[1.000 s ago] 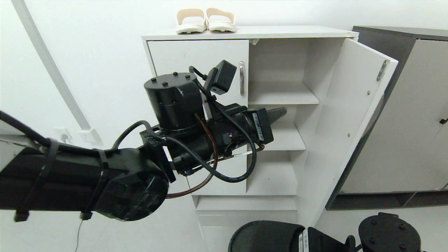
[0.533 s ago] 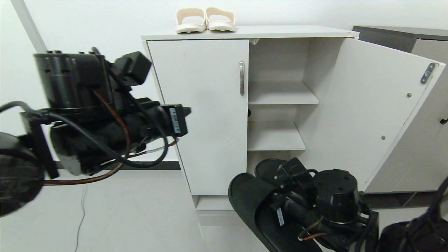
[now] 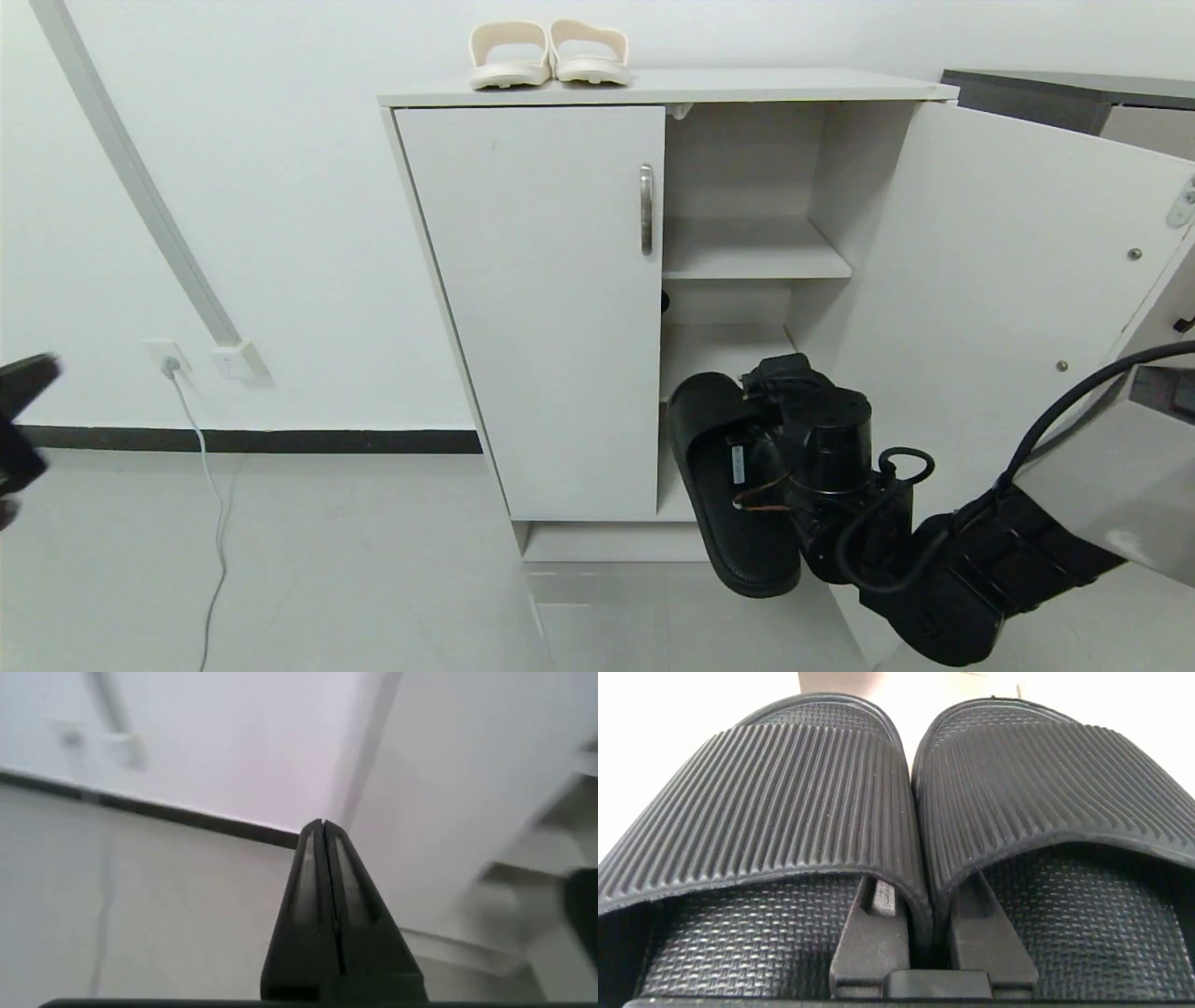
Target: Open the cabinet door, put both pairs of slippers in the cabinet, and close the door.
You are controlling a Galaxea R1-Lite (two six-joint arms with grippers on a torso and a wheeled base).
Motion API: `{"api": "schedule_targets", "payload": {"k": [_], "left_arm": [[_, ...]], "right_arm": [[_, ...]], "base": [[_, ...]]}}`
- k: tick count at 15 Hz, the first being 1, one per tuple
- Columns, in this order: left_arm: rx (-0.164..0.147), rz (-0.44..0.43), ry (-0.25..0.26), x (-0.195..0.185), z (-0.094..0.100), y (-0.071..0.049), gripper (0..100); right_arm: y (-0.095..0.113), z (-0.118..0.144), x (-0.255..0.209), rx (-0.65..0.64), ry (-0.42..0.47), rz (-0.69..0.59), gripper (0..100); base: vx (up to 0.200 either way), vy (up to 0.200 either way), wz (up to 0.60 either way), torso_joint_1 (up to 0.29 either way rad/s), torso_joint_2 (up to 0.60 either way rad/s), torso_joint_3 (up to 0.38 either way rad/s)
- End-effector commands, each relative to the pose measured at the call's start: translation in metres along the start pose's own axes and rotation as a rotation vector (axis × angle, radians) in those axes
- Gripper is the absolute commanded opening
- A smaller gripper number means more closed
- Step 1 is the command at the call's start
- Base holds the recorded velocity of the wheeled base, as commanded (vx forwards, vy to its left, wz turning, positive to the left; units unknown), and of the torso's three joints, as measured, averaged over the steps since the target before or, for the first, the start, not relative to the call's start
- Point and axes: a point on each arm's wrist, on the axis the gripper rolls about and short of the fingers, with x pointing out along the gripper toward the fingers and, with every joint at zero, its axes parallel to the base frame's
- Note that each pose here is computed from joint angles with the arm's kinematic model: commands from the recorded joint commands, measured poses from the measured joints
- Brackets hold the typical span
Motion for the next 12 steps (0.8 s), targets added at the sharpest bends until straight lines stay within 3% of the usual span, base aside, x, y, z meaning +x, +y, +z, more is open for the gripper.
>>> {"api": "schedule_targets", "payload": {"k": [1,3,5,6,7,8,9,10,12], "left_arm": [[-0.037,0.282,-0.132,-0.076,-0.08,0.052,0],[0.013,0.246,-0.134,-0.091,-0.124,0.058,0],[0.049,0.281,-0.061,-0.095,-0.158,0.061,0],[0.065,0.241,-0.041,-0.092,-0.171,0.062,0],[0.088,0.107,-0.067,-0.095,-0.174,0.061,0],[0.09,-0.056,-0.069,-0.095,-0.175,0.057,0],[0.067,-0.176,-0.059,-0.095,-0.175,0.055,0],[0.082,-0.252,-0.004,-0.095,-0.181,0.053,0],[0.114,-0.3,-0.021,-0.096,-0.18,0.052,0]], "right_arm": [[0.0,-0.003,0.003,-0.006,0.006,-0.004,0],[0.0,-0.005,0.001,-0.015,0.012,0.002,0],[0.001,-0.009,-0.001,-0.025,0.026,0.037,0],[0.002,-0.011,-0.002,-0.03,0.032,0.049,0],[0.003,-0.014,-0.005,-0.038,0.041,0.07,0],[0.004,-0.016,-0.007,-0.041,0.048,0.096,0],[0.005,-0.018,-0.009,-0.046,0.054,0.111,0],[0.007,-0.018,-0.01,-0.048,0.053,0.119,0],[0.009,-0.019,-0.013,-0.052,0.055,0.125,0]], "base": [[0.0,0.0,0.0,0.0,0.0,0.0],[0.0,0.0,0.0,0.0,0.0,0.0],[0.0,0.0,0.0,0.0,0.0,0.0],[0.0,0.0,0.0,0.0,0.0,0.0],[0.0,0.0,0.0,0.0,0.0,0.0],[0.0,0.0,0.0,0.0,0.0,0.0],[0.0,0.0,0.0,0.0,0.0,0.0],[0.0,0.0,0.0,0.0,0.0,0.0],[0.0,0.0,0.0,0.0,0.0,0.0]]}}
